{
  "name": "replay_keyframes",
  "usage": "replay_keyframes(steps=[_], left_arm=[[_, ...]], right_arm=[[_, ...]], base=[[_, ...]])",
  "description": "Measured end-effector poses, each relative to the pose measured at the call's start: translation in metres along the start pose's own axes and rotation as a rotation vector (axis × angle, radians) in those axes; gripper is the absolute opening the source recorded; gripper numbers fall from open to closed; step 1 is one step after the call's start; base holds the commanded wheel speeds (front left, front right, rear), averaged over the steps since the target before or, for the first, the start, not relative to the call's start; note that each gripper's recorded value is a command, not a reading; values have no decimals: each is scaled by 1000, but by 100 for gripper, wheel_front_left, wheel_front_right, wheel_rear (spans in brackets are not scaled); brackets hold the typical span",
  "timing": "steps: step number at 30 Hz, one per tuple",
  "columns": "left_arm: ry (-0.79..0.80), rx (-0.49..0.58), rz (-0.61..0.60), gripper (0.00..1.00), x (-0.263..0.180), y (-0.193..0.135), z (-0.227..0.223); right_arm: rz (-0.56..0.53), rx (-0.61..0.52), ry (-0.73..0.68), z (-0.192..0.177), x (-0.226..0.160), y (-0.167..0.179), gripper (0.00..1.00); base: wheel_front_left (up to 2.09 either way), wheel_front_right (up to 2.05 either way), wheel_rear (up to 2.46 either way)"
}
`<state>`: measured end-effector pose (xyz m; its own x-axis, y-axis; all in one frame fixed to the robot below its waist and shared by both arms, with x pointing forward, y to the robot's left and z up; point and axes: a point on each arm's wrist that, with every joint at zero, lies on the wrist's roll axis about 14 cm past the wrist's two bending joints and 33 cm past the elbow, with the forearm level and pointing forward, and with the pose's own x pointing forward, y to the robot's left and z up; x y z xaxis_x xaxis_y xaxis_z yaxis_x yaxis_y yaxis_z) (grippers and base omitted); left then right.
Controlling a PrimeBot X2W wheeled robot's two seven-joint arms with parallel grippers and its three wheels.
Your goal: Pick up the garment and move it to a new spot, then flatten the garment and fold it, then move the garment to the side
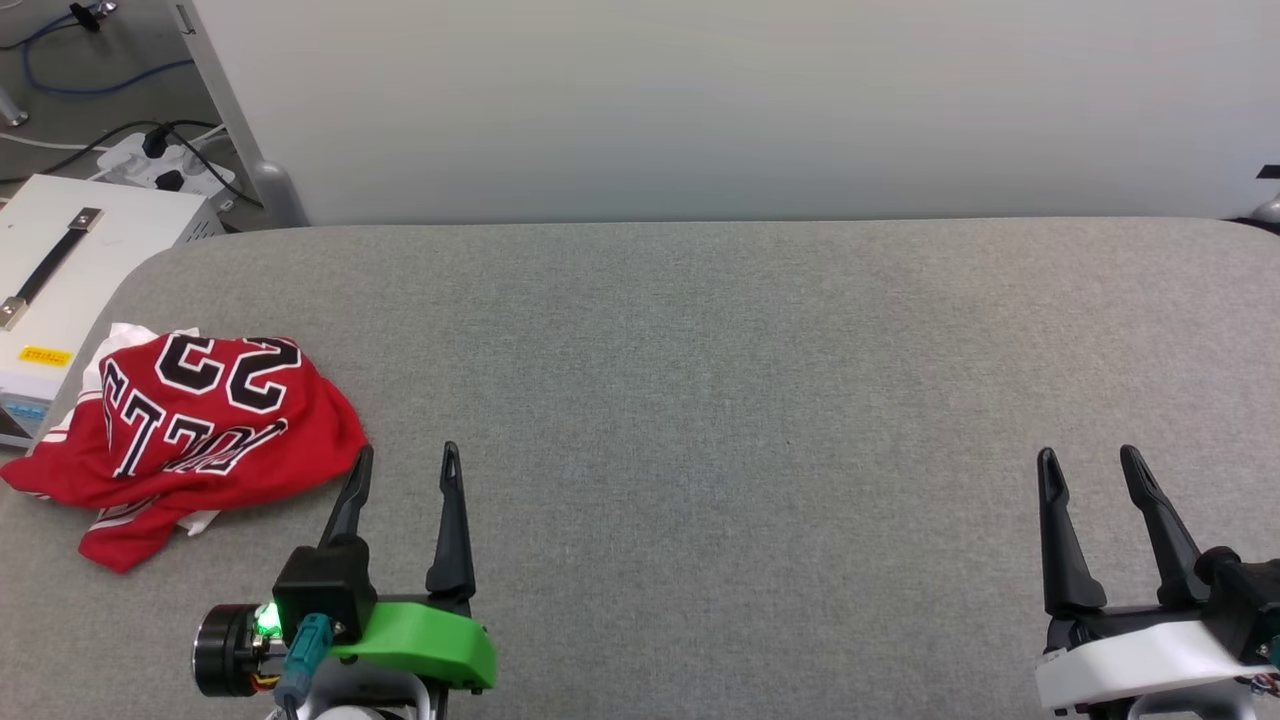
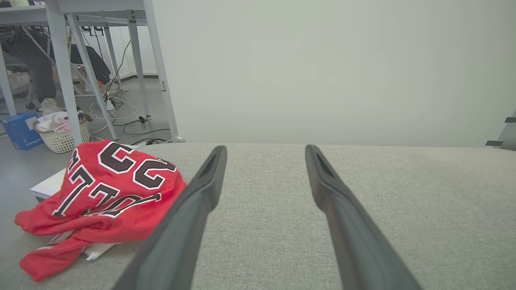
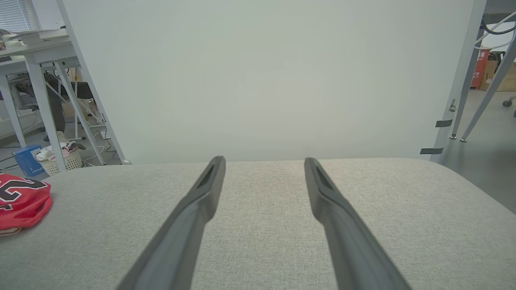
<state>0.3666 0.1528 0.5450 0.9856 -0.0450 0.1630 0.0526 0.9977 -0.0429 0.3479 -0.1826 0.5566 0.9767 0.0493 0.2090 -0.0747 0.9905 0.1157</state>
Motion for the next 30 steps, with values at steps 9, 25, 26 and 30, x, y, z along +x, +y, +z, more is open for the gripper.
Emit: replay_keyframes(steps=[9,25,26,30], left_arm=[[-10,-3,-5,100,0,-2,0],[-29,-9,-7,100,-2,-5,0],[-28,-9,-8,100,-2,-5,0],[-34,-10,-12,100,-3,-7,0]], right_arm=[[-5,14,-11,0,-2,-1,100],[-12,36,-34,2,-7,-2,100],[-12,37,-36,2,-7,-2,100],[-12,40,-38,2,-8,-2,100]], base=[[0,0,0],[0,0,0],[0,0,0],[0,0,0]])
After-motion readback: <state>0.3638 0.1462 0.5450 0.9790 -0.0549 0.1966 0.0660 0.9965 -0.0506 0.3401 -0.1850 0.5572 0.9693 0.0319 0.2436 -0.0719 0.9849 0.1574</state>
